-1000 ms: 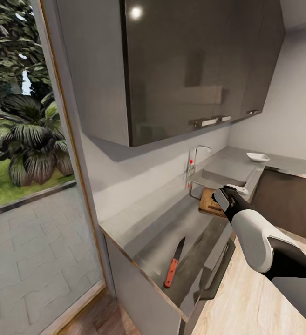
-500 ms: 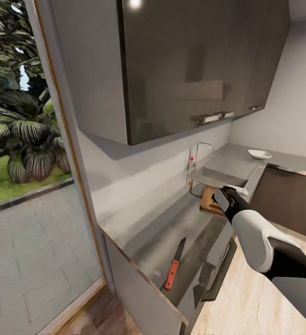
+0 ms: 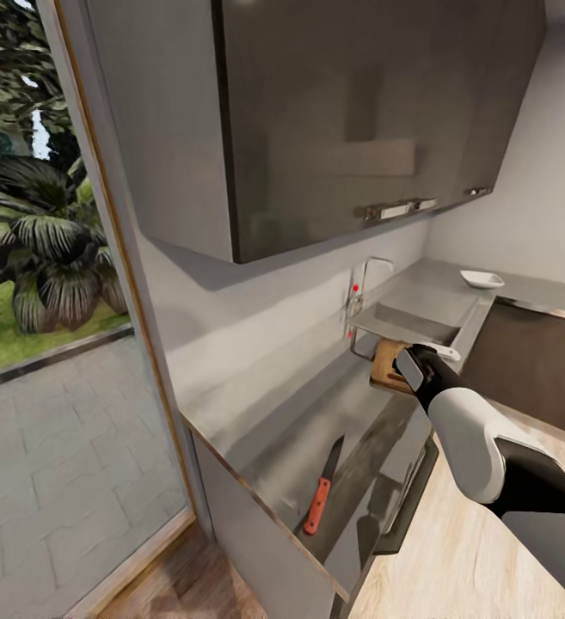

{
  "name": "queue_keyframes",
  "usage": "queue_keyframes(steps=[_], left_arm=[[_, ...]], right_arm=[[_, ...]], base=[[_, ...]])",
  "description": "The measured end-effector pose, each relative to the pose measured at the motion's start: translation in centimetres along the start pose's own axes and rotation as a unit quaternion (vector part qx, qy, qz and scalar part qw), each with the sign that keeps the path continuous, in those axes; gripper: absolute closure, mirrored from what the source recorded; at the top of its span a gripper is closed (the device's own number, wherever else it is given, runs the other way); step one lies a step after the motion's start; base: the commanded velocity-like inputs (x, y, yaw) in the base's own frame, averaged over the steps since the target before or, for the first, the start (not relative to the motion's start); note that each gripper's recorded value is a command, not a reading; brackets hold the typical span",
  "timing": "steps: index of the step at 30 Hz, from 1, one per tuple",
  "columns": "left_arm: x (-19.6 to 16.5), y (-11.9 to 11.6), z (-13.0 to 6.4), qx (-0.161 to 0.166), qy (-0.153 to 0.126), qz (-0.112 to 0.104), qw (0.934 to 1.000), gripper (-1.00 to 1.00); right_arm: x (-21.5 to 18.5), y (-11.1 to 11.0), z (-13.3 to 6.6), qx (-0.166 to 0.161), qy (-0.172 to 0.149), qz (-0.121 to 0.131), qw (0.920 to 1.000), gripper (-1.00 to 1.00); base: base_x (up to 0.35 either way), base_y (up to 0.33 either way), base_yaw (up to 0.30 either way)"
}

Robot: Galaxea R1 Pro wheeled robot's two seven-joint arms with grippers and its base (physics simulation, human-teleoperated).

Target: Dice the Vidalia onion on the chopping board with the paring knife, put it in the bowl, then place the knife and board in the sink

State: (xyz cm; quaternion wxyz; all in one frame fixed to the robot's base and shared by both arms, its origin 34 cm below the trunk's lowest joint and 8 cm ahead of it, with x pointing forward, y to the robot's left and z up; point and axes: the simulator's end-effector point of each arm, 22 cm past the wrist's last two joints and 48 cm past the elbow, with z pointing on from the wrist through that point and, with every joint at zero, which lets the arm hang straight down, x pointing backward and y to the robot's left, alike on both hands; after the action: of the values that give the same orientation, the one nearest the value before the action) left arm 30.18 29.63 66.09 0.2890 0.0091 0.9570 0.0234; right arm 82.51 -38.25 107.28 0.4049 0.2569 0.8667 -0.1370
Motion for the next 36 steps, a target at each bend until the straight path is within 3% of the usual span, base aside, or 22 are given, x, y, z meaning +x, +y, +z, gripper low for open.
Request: queue_keyframes(steps=[14, 24, 36], left_arm=[[0.9, -0.1, -0.1, 0.001, 0.011, 0.001, 0.9999, -1.0], [1.6, -0.1, -0.2, 0.001, 0.02, 0.002, 0.9998, -1.0], [1.7, -0.2, -0.2, 0.002, 0.022, 0.002, 0.9998, -1.0]], right_arm=[[0.5, -0.4, 1.0, 0.009, 0.005, 0.001, 0.9999, -1.0], [-0.9, -0.7, 1.3, 0.013, -0.009, 0.01, 0.9998, -1.0], [-3.0, -1.2, 0.4, 0.009, 0.002, 0.001, 1.0, -1.0]], base=[[0.001, 0.0, 0.0], [0.0, 0.0, 0.0], [0.0, 0.0, 0.0]])
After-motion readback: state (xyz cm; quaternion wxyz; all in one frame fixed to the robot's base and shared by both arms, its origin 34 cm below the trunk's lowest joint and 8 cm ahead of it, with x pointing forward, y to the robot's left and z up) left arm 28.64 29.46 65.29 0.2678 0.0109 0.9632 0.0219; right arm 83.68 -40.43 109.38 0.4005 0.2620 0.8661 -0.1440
